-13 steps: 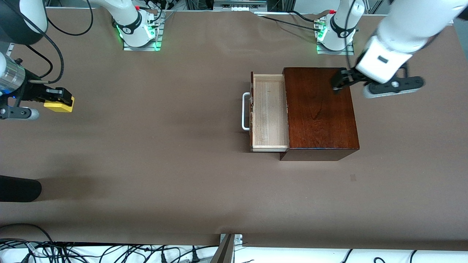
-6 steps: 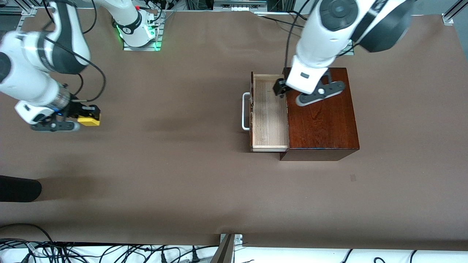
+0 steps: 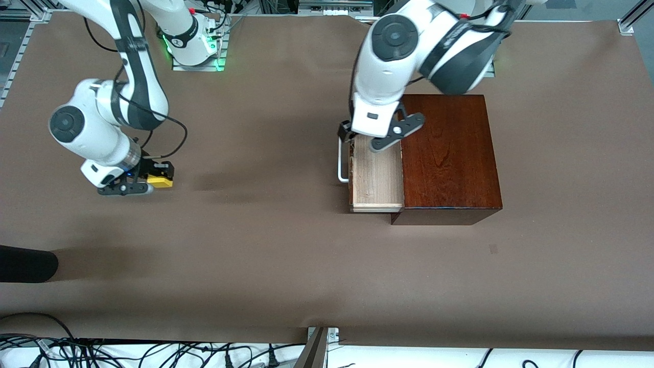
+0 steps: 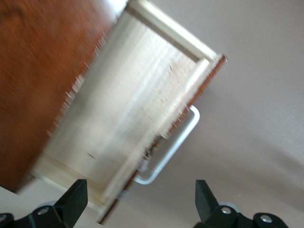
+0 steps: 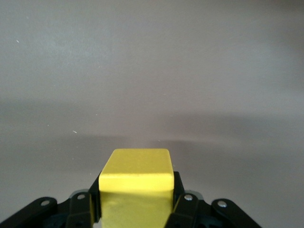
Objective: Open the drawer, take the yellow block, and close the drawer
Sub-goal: 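Lower the block with the right gripper while the left gripper reaches the drawer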
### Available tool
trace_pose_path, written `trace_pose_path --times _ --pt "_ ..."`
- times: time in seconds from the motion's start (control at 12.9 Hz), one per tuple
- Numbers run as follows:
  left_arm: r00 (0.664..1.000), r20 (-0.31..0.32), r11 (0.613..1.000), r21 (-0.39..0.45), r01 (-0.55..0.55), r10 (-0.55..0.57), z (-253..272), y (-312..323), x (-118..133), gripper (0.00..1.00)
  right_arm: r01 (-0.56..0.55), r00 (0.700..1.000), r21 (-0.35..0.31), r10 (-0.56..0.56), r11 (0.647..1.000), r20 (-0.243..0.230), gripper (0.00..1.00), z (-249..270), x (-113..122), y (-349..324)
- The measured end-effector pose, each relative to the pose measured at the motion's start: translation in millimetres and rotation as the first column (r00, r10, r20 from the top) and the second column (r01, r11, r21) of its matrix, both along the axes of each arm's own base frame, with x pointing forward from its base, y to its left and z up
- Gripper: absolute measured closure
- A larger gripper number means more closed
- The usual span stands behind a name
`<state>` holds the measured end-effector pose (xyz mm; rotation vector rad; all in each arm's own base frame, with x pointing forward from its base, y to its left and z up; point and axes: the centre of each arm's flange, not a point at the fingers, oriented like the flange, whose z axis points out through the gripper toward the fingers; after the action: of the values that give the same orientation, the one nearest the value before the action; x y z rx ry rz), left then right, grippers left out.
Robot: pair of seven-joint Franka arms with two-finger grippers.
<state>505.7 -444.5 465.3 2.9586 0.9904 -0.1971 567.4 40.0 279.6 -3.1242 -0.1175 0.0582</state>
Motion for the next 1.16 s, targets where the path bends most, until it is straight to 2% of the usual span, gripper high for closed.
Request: trace_pose_path --times 0.31,0.39,0.62,0.7,0.78,0.93,1.01,1.16 --pt "0.991 -0.013 0.99 -0.026 -0.135 0.135 -46 -62 -11 0.0 -0.033 0.999 -0.043 0.032 0.999 -0.022 0.44 -43 0 4" --pt "0.989 -0.014 0.989 -0.03 -0.145 0.145 -58 -75 -15 0.09 -0.046 0.999 -0.051 0.044 0.998 -0.029 0.44 -52 -1 9" --pt "0.989 -0.015 0.989 -0.032 -0.146 0.146 -89 -100 -28 0.45 -0.069 0.997 -0.063 0.067 0.996 -0.039 0.44 -62 -2 8" --pt "0.989 -0.02 0.989 -0.028 -0.147 0.146 -99 -104 -29 0.59 -0.071 0.997 -0.066 0.068 0.995 -0.039 0.44 -65 -2 7" --pt "0.989 -0.024 0.989 -0.022 -0.149 0.148 -109 -106 -29 0.69 -0.064 0.997 -0.065 0.062 0.996 -0.039 0.44 -67 -2 6" --pt "0.987 -0.033 0.988 -0.004 -0.157 0.156 -125 -106 -28 0.93 -0.051 0.998 -0.048 0.049 0.998 -0.041 0.44 -73 -3 6" --pt "0.983 -0.035 0.984 0.009 -0.178 0.178 -132 -105 -26 0.99 -0.051 0.998 -0.047 0.049 0.998 -0.043 0.44 -75 -3 5" --pt "0.972 -0.019 0.971 0.05 -0.232 0.234 -148 -101 -22 0.99 -0.054 0.998 -0.046 0.052 0.997 -0.041 0.28 -76 -3 5"
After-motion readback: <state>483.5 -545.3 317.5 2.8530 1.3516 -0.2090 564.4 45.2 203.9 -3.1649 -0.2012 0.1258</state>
